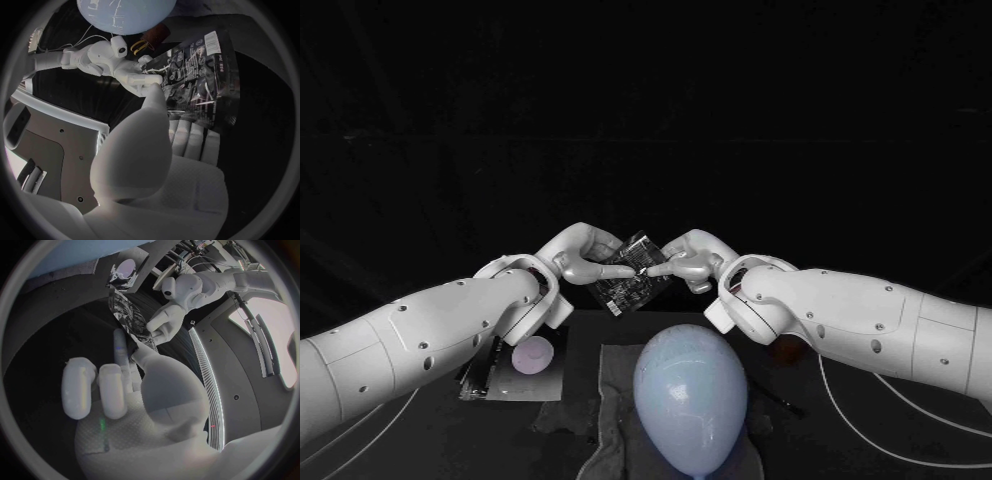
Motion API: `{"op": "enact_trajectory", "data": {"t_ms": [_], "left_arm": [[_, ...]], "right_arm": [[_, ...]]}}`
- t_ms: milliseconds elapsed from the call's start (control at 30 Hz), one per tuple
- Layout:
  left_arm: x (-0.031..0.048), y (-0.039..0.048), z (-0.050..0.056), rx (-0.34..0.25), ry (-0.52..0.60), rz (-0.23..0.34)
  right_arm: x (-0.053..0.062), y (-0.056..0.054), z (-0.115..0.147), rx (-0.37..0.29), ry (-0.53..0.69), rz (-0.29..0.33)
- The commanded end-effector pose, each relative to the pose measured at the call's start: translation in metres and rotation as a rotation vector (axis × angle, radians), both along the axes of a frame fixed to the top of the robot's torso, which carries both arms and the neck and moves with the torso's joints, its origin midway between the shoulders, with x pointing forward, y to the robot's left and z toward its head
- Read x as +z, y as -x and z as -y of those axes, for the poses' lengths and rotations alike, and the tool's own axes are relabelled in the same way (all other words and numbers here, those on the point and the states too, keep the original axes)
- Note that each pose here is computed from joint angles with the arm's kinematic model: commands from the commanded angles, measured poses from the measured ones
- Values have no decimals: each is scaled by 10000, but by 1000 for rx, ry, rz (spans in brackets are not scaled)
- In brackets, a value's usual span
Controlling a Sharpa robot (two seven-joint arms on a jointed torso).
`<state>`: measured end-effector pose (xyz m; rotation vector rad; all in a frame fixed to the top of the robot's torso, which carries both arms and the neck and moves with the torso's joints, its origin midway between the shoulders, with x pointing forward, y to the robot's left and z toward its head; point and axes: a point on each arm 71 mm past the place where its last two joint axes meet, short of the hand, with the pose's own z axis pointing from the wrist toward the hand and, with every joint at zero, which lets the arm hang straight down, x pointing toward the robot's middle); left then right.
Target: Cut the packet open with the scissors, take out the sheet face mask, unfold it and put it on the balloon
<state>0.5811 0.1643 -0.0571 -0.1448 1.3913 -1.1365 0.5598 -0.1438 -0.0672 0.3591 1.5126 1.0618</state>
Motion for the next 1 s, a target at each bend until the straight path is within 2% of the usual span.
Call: {"op": "enact_trajectory", "data": {"t_ms": [33, 400, 700, 1000], "left_arm": [[-40, 7, 54, -26, -48, -18], [-51, -14, 53, 1, -49, -16], [-52, -20, -21, 16, -37, -19], [-71, -9, -52, 3, -22, -45]], "right_arm": [[19, 17, -24, 18, 17, 7], [32, 91, -66, 54, 26, 4], [41, 93, -6, 45, 38, 10], [60, 89, -16, 54, 19, 31]]}}
